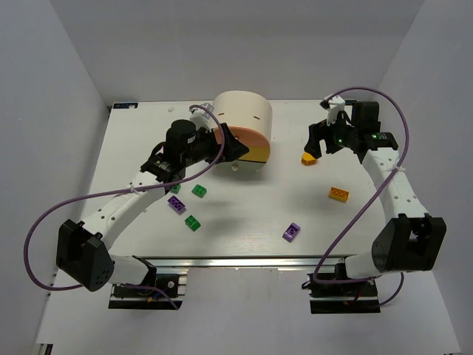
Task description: Sort the legos into containers by color
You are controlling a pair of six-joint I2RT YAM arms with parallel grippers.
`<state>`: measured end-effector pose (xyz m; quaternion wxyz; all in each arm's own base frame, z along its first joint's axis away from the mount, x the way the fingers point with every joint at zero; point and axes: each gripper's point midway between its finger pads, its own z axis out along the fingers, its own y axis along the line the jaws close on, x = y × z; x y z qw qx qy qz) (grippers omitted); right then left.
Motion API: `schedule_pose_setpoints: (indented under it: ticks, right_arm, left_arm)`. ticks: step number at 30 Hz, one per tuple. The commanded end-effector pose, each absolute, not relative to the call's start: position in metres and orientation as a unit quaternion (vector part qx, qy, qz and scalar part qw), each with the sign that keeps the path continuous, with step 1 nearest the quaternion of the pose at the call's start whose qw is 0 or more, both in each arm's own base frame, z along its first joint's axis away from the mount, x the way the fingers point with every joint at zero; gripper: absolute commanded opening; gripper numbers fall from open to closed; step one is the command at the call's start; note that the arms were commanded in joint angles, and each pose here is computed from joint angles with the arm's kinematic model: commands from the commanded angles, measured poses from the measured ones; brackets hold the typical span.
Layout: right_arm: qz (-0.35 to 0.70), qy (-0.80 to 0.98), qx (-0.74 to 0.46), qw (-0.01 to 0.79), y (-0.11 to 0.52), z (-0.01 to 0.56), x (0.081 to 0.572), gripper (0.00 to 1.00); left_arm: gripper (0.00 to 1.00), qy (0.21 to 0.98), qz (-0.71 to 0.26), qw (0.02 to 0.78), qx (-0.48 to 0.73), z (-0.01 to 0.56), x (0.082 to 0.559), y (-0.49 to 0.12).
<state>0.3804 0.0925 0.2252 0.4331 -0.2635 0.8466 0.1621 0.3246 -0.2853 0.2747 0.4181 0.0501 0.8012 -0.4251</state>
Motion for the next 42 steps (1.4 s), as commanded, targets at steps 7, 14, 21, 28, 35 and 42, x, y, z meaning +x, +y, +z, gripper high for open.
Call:
schedule_pose_setpoints:
  ticks: [7, 14, 21, 28, 35, 42]
  right_arm:
    - [0.172, 0.830, -0.283, 0.450, 0.098, 0.243, 0.374, 0.89]
    - [0.145, 0.830, -0.326, 0.428, 0.095, 0.228, 0.374, 0.89]
    - [0.149, 0.835, -0.354, 0.394, 0.100, 0.221, 0.366, 0.89]
    - [0.183, 0.816, -0.387, 0.388, 0.112, 0.223, 0.351, 0.89]
    - [0.240, 0.800, -0.380, 0.397, 0.131, 0.231, 0.346, 0.81]
    - [0.249, 0.793, -0.385, 0.402, 0.134, 0.236, 0.344, 0.82]
  left_arm:
    - [0.96, 0.775, -0.445, 0.443, 0.068, 0.300, 0.323, -0.298]
    - [0.22, 0.779, -0.445, 0.436, 0.071, 0.294, 0.331, -0.309]
    - [0.61, 0.794, -0.425, 0.432, 0.054, 0.280, 0.339, -0.322]
    - [0.67, 0.840, -0.285, 0.462, -0.002, 0.272, 0.364, -0.281]
    - [0.67, 0.867, -0.189, 0.461, -0.013, 0.256, 0.384, -0.258]
    - [0.64, 0.873, -0.201, 0.444, 0.024, 0.236, 0.396, -0.276]
